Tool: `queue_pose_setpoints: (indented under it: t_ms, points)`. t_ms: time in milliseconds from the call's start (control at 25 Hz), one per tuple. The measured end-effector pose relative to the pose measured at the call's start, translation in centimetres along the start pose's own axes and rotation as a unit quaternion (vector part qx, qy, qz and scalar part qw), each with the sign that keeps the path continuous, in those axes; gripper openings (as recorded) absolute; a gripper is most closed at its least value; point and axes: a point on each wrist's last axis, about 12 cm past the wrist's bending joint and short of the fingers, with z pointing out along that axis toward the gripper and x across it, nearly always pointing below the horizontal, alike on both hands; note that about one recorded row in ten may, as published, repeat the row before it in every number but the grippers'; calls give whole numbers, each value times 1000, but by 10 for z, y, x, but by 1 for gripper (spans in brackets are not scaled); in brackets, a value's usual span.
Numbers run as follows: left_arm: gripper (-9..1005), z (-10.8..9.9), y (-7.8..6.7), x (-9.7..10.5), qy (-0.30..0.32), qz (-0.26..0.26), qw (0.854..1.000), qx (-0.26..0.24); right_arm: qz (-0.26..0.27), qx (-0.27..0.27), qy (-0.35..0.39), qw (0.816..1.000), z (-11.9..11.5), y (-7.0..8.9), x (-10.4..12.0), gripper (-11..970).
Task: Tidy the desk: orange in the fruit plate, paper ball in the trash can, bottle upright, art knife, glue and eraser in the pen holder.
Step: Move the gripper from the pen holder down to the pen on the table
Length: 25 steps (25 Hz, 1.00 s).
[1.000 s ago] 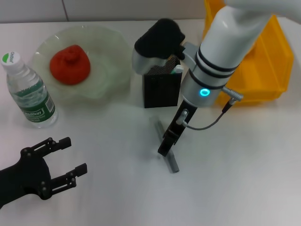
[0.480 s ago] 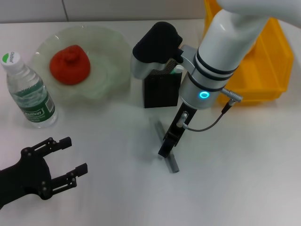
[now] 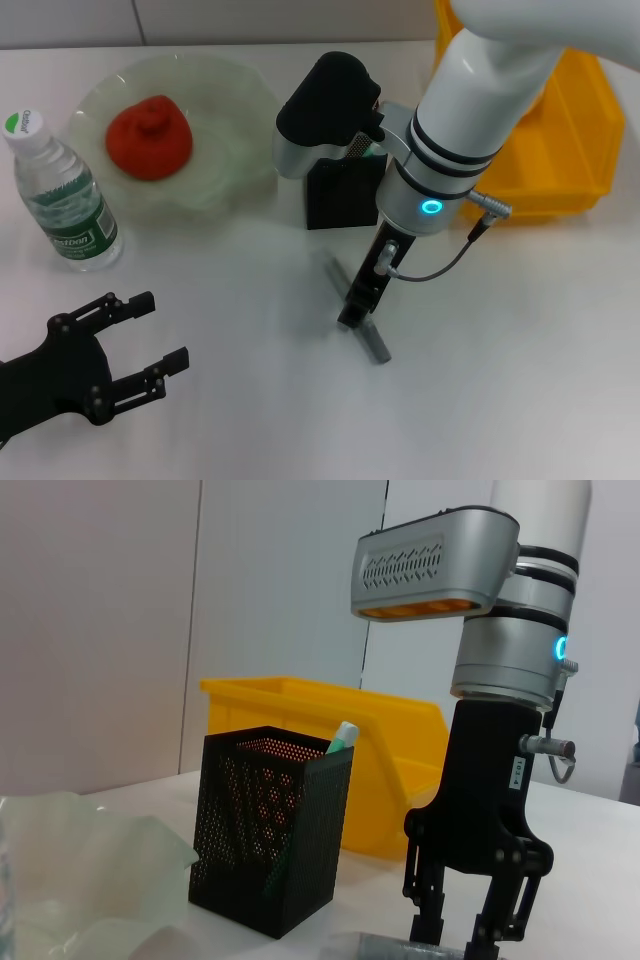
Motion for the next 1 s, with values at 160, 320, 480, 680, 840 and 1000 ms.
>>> queue_pose_setpoints:
  t_ms: [160, 320, 480, 680, 840, 1000]
  points:
    - [766, 1, -1, 0, 0, -1, 1000, 1, -4, 2, 0, 1000, 0, 0, 0, 556]
    - [766, 1, -1, 0, 0, -1, 1000, 2, -10, 4, 4, 1000, 1, 0, 0, 503]
    - [766, 1, -1, 0, 0, -1, 1000, 1, -20, 7, 5, 1000, 1, 1, 0, 479]
    - [766, 1, -1, 0, 0, -1, 1000, 0, -34, 14, 6, 999, 3, 2, -1, 454]
    - [765, 1, -1, 0, 1, -1, 1000, 0, -38, 16, 4, 999, 3, 1, -1, 396]
    - [765, 1, -1, 1, 1, -1, 1000, 0, -42, 17, 2, 999, 3, 1, -2, 338]
